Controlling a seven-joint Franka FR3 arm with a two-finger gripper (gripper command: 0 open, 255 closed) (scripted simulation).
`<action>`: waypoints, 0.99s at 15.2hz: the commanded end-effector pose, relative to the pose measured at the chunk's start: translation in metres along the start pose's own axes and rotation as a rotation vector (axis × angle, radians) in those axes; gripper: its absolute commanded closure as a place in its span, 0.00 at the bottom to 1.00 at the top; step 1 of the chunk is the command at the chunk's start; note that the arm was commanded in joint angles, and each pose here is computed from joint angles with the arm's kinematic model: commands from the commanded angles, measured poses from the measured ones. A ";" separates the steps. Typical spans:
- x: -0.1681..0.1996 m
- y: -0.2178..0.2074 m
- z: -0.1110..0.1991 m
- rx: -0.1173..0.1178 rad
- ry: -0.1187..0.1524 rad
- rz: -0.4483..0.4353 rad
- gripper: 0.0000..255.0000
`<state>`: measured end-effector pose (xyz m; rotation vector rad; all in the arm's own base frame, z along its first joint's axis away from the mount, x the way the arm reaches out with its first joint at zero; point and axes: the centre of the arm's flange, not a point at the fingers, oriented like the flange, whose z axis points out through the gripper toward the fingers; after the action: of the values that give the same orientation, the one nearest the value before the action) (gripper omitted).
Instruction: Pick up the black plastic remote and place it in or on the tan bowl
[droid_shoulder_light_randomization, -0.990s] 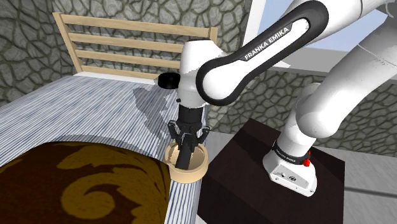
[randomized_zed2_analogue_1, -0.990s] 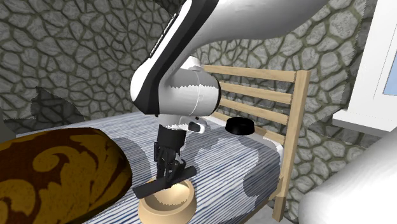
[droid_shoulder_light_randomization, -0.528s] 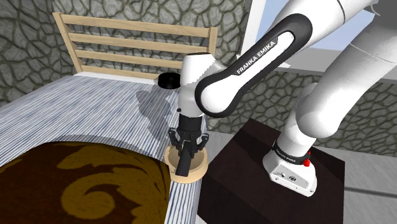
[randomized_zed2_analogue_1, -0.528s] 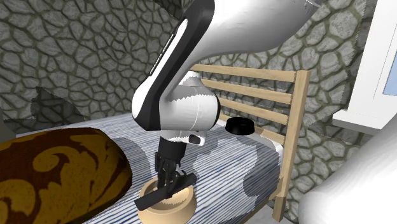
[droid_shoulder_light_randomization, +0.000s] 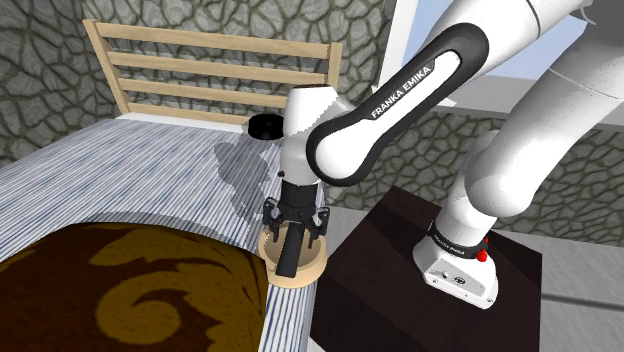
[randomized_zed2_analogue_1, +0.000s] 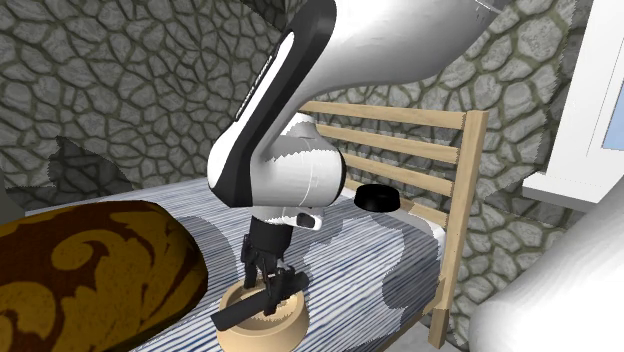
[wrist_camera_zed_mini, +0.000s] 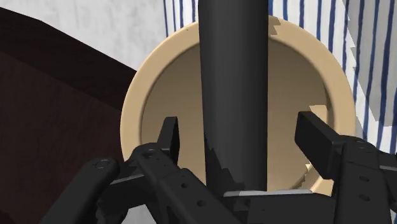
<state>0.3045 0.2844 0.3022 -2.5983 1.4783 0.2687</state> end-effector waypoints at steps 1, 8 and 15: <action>0.000 0.000 0.000 -0.001 0.000 0.000 0.00; 0.000 0.000 -0.050 -0.001 0.000 0.000 0.00; 0.000 0.000 -0.050 -0.001 0.000 0.000 0.00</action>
<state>0.3086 0.2738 0.3507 -2.5985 1.4787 0.2692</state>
